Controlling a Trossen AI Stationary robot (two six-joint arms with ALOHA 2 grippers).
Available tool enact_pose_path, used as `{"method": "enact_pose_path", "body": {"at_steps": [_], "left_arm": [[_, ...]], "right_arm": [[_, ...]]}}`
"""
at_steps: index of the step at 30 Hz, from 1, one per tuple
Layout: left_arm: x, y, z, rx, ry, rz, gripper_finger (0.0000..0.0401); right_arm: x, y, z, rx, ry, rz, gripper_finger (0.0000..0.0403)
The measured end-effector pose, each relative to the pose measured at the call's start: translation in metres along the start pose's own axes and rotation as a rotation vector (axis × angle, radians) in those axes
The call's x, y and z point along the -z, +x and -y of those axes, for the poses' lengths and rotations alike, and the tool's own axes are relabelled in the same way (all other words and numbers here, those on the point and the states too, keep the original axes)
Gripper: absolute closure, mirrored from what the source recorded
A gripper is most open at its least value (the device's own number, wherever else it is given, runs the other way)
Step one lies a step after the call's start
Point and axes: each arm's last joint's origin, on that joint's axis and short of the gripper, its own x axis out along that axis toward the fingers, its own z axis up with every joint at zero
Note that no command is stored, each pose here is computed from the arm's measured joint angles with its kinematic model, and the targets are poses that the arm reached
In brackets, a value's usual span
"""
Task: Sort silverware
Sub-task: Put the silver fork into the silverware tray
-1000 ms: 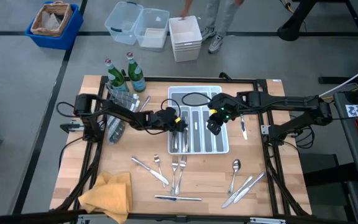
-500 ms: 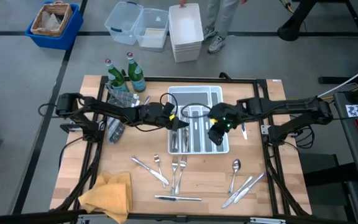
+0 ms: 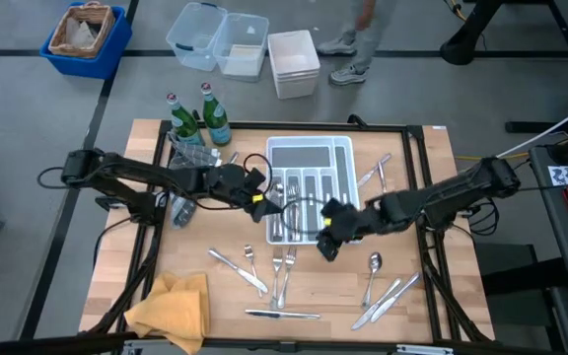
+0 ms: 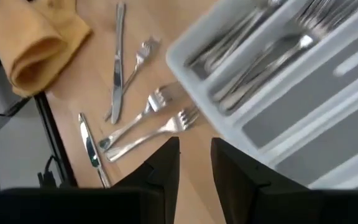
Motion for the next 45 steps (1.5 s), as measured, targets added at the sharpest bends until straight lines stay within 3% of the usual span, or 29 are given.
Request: {"method": "enact_pose_path", "body": {"at_steps": [13,23,45], "left_arm": [[0.020,-0.027,0.003,-0.117,0.106,-0.167,0.0361],[0.037,-0.029,0.005,-0.157,0.132,-0.267,0.0361],[0.058,-0.031,0.015,-0.140,0.202,-0.356,0.0361]], "right_arm": [[0.053,0.090,-0.028,0.043,0.095,0.018,0.0307],[0.071,0.146,-0.016,0.142,0.185,0.085,0.0307],[0.071,0.158,-0.011,0.223,0.193,0.269,0.0307]]}}
